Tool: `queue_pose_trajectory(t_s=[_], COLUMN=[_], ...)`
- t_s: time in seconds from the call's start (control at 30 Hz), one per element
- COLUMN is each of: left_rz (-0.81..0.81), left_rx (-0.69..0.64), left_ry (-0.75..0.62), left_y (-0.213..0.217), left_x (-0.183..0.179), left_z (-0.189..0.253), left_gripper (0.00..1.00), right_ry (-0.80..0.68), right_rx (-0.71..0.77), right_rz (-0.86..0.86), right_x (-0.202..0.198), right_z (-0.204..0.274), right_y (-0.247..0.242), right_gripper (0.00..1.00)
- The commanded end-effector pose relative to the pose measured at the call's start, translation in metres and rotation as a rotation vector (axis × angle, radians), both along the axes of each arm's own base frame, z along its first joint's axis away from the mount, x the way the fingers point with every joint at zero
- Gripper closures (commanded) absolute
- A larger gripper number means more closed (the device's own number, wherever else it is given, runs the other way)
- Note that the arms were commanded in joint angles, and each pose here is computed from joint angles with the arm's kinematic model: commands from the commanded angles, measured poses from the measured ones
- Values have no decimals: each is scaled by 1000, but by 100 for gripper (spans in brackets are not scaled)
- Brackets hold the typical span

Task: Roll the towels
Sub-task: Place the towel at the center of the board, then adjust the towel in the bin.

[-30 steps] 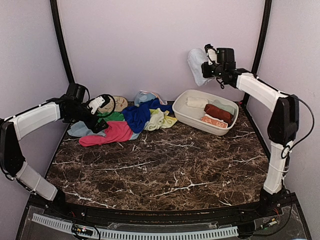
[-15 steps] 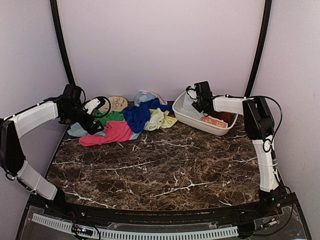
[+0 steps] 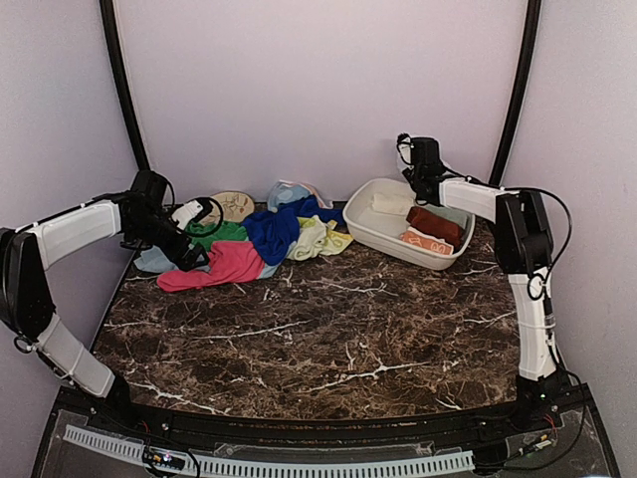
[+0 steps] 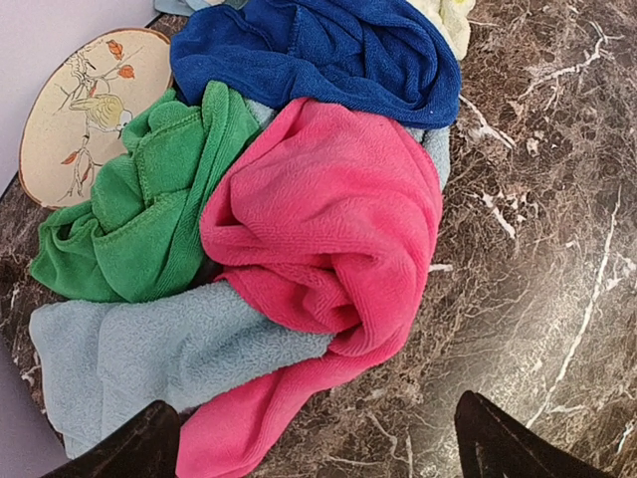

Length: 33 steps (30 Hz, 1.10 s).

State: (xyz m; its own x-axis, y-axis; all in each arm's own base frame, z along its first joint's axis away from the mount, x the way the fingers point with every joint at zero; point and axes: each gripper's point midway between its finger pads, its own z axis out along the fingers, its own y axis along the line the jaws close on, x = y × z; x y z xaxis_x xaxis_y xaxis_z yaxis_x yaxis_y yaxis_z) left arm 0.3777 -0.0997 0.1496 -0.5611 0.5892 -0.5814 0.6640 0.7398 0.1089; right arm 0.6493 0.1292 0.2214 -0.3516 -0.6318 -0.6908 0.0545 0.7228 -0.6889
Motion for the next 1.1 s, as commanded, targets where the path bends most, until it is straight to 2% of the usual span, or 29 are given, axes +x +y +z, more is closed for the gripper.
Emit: queue_pose_trajectory(t_s=[0.0, 0.1, 0.23, 0.47, 0.83, 1.07], left_rz=[13, 15, 19, 34, 43, 43], left_rx=[-18, -23, -30, -33, -30, -31], left_ry=[32, 45, 68, 69, 69, 80], left_y=[-1, -1, 0, 8, 14, 14], left_x=[1, 3, 4, 7, 5, 4], left_z=[-1, -5, -8, -3, -4, -9], left_gripper=[1, 1, 1, 1, 1, 1], right_ry=[-172, -115, 46, 240, 516, 507], right_rx=[26, -19, -92, -41, -43, -64], right_rz=[-118, -3, 199, 396, 459, 507], right_x=[-9, -4, -1, -20, -43, -59], right_z=[48, 25, -36, -108, -172, -174], right_y=[-30, -9, 43, 94, 99, 97], right_gripper=[100, 100, 100, 100, 100, 100])
